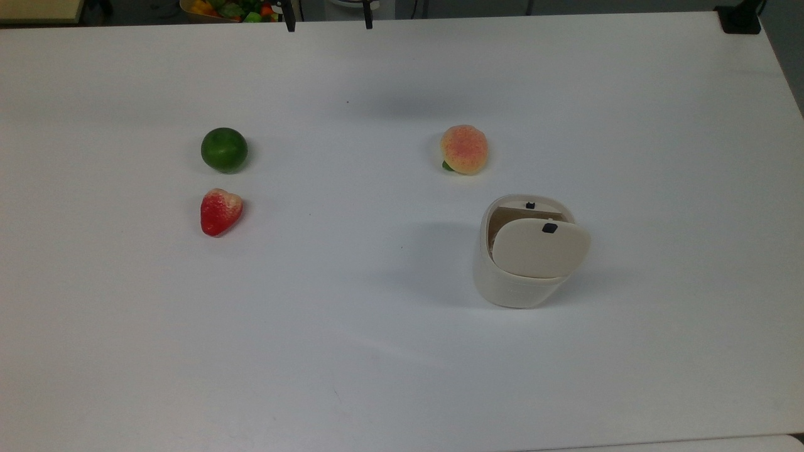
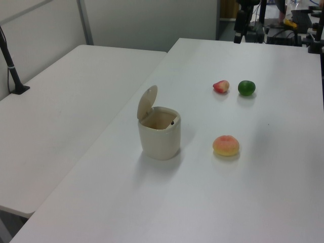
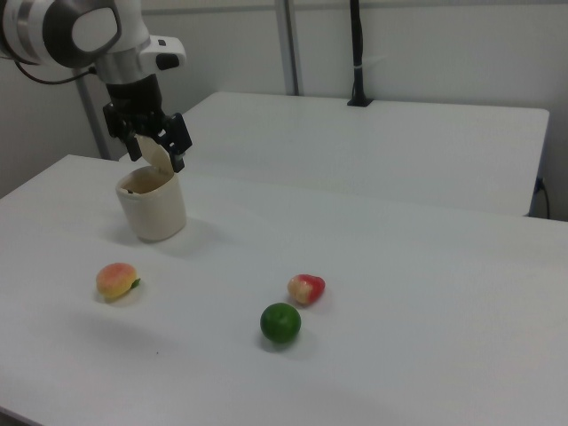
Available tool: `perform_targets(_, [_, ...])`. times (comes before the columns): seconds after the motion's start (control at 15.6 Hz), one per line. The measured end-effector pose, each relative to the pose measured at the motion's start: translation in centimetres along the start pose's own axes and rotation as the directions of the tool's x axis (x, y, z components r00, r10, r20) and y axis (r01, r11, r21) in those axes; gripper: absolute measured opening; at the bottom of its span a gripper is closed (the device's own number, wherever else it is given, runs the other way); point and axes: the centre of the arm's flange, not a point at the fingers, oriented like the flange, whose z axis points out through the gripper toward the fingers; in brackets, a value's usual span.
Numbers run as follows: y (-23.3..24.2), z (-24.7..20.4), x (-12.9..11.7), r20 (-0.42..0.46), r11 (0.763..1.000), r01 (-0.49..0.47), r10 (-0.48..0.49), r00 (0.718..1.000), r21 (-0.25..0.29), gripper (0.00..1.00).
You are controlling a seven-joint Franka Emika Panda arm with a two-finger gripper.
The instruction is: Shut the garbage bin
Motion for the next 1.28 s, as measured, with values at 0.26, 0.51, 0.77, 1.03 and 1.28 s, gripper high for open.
perform_targets(0.26, [-0.2,0.1,0.0,0.001,1.0,0.003,-0.003,1.0,0.0,1.0])
perform_targets(0.51, [-0.2,0.1,0.0,0.001,1.0,0.004,-0.004,1.0,0.0,1.0])
perform_targets(0.77, [-0.5,0.1,0.0,0.001,1.0,0.012,-0.012,1.0,0.001,0.94])
perform_targets(1.03, [-1.1,0.1,0.0,-0.004,1.0,0.017,-0.016,1.0,0.019,0.51])
perform_targets(1.28, [-1.3,0.0,0.4,-0.024,0.999,0.012,-0.011,1.0,0.047,0.08])
